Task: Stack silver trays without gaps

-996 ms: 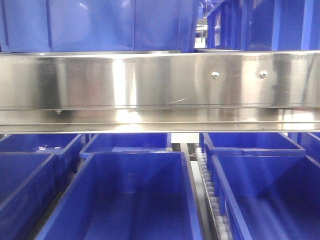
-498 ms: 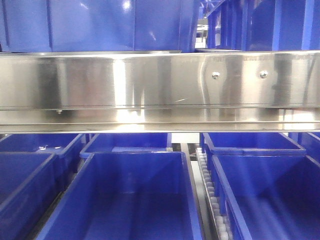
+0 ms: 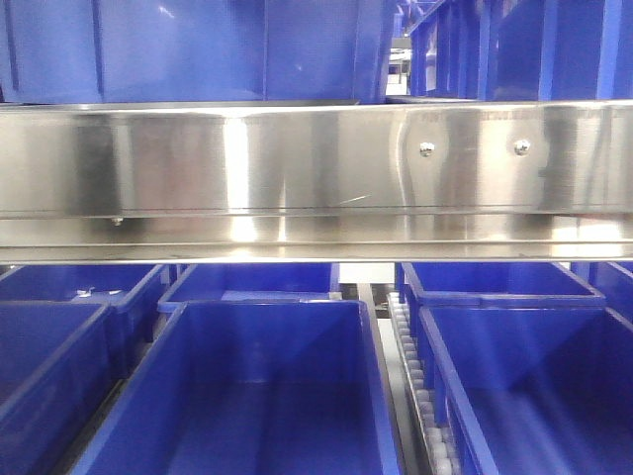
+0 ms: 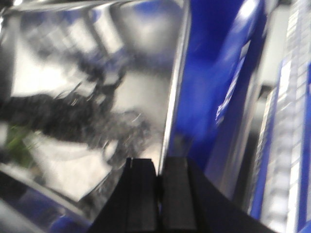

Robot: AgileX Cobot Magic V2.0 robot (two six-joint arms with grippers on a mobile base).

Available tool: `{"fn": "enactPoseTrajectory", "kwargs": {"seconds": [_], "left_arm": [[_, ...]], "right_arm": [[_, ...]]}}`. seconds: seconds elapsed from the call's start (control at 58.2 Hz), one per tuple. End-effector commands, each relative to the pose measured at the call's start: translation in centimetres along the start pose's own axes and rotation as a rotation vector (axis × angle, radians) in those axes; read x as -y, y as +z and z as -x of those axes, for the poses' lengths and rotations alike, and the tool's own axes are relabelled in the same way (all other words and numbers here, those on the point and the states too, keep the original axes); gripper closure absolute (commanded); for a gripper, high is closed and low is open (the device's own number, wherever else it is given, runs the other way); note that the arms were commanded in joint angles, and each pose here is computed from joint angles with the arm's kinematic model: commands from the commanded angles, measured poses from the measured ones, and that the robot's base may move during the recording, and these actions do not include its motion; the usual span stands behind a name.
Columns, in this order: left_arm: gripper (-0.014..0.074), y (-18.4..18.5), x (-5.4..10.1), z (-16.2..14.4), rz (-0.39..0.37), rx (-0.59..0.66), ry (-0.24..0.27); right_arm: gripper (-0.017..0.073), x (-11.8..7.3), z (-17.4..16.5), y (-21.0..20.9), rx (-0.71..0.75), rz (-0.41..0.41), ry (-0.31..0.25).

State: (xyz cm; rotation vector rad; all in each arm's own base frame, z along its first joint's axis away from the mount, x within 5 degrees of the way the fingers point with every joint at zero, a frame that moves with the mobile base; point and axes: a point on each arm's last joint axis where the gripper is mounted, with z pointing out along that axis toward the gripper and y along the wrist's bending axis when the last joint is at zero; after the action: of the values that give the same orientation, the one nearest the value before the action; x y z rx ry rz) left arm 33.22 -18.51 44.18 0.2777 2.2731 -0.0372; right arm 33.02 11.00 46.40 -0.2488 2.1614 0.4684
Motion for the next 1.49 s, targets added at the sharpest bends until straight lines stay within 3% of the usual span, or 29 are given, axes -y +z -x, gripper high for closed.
{"fn": "enactPoseTrajectory", "kwargs": {"seconds": [0.0, 0.275, 0.549, 0.824, 1.185, 1.271, 1.391, 1.477], "left_arm": [[0.0619, 0.3, 0.1, -0.6, 0.03, -0.059, 0.082], [0.0619, 2.1, 0.5, -1.5, 0.044, -0.125, 0.152], [0.0619, 5.0, 0.8, -4.8, 0.068, -0.267, 0.202], [0.0619, 6.8, 0.5, -7.1, 0.119, -0.354, 0.259], [0.0585, 6.9, 0.4, -6.9, 0.133, -0.33, 0.26], [0.0489, 6.9, 0.4, -6.8, 0.14, -0.325, 0.252], [0.0359, 6.9, 0.3, -6.8, 0.151, -0.321, 0.25], [0.029, 6.9, 0.3, -6.8, 0.152, -0.319, 0.251]], "right_arm": [[0.0639, -1.8, -0.1, 0.6, -0.008, 0.087, 0.0], [0.0638, -3.3, -3.4, 6.1, -0.285, 0.124, -0.025], [0.0638, -4.3, -5.9, 10.3, -0.433, 0.14, -0.04], [0.0637, -5.0, -7.0, 12.3, -0.468, 0.147, -0.036], [0.0634, -4.9, -7.1, 12.8, -0.458, 0.144, -0.027], [0.0559, -4.9, -7.0, 12.8, -0.453, 0.144, -0.026], [0.0343, -4.9, -7.0, 12.8, -0.449, 0.144, -0.026], [0.0249, -4.9, -7.0, 12.8, -0.449, 0.144, -0.026]]}}
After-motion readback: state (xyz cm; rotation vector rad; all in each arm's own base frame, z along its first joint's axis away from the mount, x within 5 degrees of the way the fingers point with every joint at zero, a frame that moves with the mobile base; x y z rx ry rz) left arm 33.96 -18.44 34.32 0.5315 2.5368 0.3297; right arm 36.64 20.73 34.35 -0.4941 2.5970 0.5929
